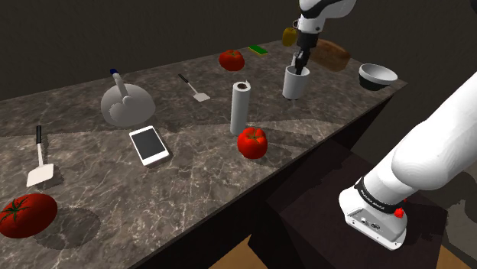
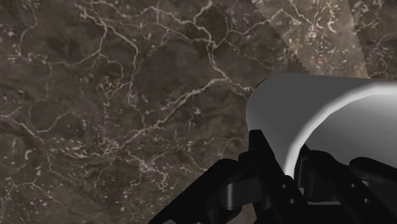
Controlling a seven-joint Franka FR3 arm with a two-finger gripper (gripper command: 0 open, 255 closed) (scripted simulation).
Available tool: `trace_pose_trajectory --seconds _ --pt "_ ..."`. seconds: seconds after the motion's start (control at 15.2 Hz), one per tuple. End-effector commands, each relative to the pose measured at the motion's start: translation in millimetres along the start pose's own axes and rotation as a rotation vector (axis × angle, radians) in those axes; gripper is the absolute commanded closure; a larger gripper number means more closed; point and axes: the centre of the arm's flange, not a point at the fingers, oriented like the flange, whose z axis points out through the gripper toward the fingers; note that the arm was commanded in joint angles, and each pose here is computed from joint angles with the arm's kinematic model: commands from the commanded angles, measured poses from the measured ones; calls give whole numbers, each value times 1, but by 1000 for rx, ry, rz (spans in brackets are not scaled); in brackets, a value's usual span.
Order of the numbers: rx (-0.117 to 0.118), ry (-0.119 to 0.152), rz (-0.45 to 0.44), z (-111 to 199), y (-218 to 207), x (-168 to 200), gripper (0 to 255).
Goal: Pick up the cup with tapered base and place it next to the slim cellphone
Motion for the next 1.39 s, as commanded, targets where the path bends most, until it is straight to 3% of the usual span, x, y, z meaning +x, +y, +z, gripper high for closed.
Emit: trace_pose_trajectory --seconds 0.0,1.32 --pt "0 0 0 -11 -1 0 255" --pt "0 0 0 -116 -13 -11 255"
